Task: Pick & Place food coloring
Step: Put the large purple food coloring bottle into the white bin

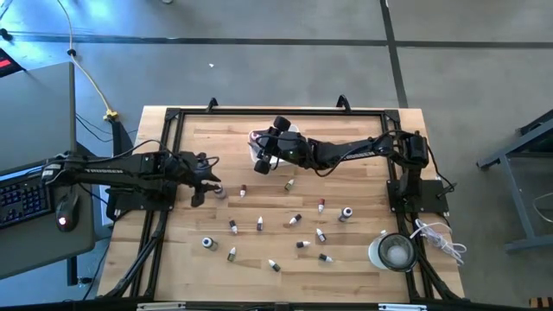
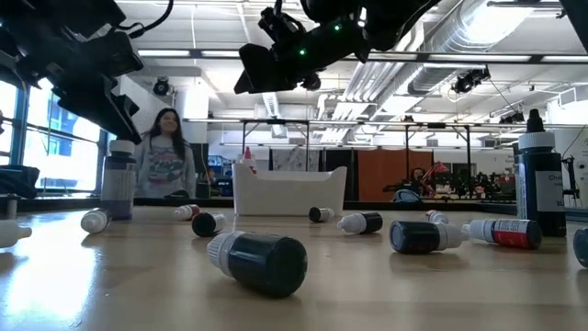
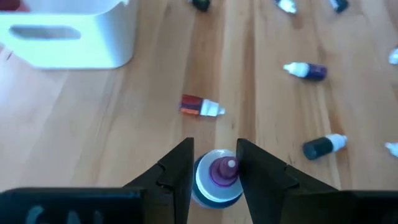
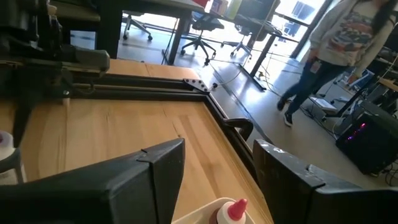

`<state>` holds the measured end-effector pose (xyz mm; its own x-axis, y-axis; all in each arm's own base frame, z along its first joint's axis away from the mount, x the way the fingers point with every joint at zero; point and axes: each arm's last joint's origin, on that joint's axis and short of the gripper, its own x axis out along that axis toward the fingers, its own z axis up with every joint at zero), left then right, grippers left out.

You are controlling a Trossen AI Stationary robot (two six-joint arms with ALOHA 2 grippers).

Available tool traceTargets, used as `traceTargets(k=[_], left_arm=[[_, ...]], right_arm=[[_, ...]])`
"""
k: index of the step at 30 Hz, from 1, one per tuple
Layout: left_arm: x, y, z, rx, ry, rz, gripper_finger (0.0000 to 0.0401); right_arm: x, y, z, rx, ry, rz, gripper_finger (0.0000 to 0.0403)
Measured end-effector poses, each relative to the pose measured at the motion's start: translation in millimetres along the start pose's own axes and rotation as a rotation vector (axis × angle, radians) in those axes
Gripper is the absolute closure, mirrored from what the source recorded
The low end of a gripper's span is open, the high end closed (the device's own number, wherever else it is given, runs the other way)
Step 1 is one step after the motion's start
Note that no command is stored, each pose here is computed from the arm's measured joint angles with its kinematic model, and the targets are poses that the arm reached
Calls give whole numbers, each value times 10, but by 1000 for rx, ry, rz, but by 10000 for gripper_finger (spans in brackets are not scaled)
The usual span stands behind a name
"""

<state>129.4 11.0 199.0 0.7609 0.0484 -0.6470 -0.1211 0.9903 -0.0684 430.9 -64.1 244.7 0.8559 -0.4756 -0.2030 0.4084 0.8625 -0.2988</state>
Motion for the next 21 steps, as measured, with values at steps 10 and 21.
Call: traceTargets(k=[10, 21], left_arm=[[-2, 6, -13, -66, 13, 17, 286], [-5, 20, -9, -89, 6, 64, 367]], right_arm=[[0, 2, -3, 8, 2, 1, 219], [1, 4, -11, 6, 10, 3, 219]])
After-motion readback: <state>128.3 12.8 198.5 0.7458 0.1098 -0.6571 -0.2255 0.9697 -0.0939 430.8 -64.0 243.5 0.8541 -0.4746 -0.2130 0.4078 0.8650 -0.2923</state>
